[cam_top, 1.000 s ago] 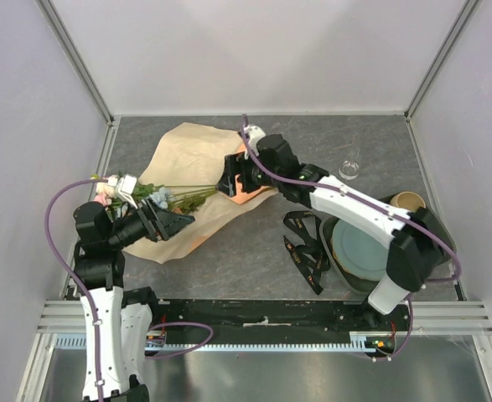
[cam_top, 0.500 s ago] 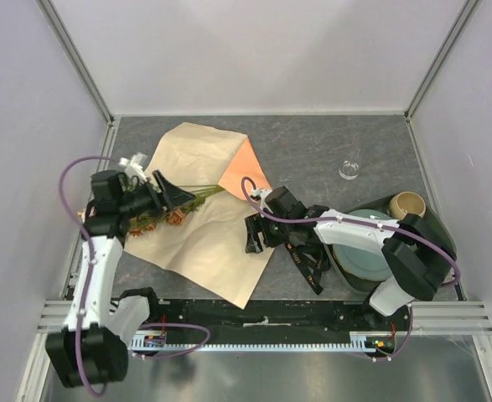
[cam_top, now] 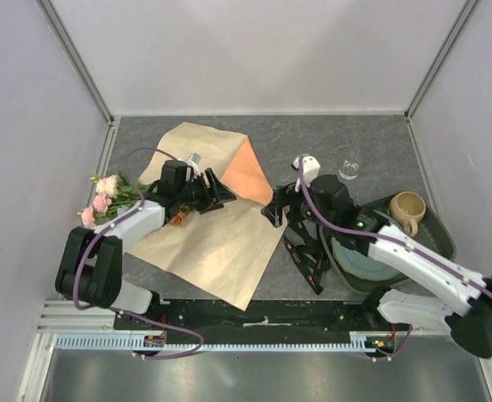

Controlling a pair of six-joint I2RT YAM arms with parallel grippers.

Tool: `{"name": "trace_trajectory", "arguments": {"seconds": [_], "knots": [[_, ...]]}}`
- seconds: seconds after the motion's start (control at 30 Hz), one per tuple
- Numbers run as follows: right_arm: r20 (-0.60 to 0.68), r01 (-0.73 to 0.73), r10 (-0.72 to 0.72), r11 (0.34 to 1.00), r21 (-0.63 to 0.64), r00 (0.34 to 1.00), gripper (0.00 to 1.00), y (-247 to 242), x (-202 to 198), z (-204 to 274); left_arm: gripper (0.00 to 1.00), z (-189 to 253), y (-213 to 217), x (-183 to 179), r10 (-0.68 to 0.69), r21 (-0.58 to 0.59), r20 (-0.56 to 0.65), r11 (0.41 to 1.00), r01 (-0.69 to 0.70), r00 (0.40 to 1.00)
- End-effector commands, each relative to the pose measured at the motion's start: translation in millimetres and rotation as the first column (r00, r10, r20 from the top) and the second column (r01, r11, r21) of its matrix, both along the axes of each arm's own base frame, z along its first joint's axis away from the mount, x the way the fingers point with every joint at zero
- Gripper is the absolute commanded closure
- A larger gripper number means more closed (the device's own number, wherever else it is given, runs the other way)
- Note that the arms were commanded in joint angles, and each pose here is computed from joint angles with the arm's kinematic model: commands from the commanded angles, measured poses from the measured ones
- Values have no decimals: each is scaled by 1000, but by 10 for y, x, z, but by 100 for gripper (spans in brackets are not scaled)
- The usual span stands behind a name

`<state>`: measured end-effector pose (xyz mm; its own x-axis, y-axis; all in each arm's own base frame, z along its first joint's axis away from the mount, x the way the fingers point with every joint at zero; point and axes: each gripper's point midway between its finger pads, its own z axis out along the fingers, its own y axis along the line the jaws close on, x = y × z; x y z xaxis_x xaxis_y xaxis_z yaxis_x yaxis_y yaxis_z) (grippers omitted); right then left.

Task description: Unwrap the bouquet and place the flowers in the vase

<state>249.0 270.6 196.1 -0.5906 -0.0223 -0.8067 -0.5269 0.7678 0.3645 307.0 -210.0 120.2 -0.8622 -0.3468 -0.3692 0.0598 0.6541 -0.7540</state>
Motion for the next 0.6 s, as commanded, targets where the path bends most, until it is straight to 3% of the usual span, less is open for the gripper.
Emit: {"name": "trace_trajectory", "arguments": {"seconds": [0.0,0.2,0.43,0.57], "knots": [[148,133,-135,991,26,980,9,-381,17,429,32,-22,-170,544,124,-71,43,990,-120,991],[209,185,-194,981,59,958,7,-642,-82,619,21,-89,-712,925,68,-202,57,978,-56,996],[187,194,-201,979,53,962,8,-698,-142,573,20,255,-1603,1208,-52,-290,150,952,95,987],[192,214,-220,976,49,956,7,-765,-158,574,19,235,-1919,1297,-79,-310,143,943,121,987]]}}
